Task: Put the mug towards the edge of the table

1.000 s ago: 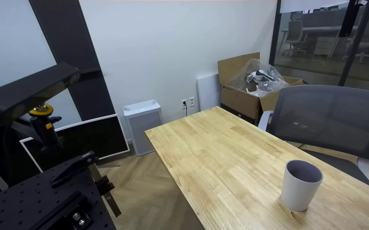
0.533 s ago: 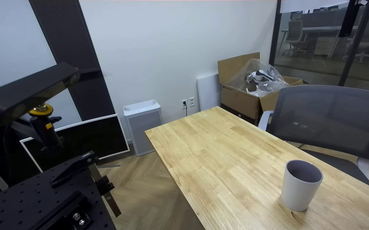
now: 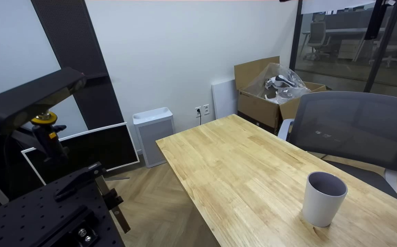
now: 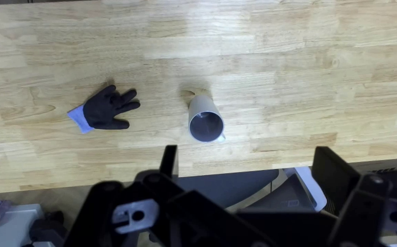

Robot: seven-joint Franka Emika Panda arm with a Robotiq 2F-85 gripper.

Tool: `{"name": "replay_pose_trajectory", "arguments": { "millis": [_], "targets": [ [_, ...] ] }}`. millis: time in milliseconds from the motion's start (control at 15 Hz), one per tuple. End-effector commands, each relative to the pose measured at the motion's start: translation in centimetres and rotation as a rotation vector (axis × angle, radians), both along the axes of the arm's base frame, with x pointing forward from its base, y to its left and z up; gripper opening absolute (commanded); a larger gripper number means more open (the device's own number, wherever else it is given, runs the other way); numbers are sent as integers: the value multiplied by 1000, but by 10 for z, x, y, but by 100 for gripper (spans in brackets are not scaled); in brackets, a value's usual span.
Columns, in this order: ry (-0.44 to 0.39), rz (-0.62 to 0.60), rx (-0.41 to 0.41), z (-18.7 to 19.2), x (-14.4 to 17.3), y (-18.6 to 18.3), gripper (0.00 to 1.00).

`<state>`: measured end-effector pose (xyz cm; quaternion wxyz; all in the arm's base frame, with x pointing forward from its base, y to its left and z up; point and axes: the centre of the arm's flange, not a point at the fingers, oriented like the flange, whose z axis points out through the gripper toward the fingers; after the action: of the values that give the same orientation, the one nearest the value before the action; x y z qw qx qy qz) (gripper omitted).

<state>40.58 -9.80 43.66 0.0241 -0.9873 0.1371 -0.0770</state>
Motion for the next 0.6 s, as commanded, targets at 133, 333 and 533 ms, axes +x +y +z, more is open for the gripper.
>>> {"name": "replay_pose_trajectory", "arguments": {
  "millis": [133, 333, 533],
  "targets": [
    [-60, -40, -60, -25, 27, -19, 100],
    [-94, -61, -79, -34, 42, -33, 100],
    [-80, -40, -72, -39, 32, -31, 100]
  ]
}}
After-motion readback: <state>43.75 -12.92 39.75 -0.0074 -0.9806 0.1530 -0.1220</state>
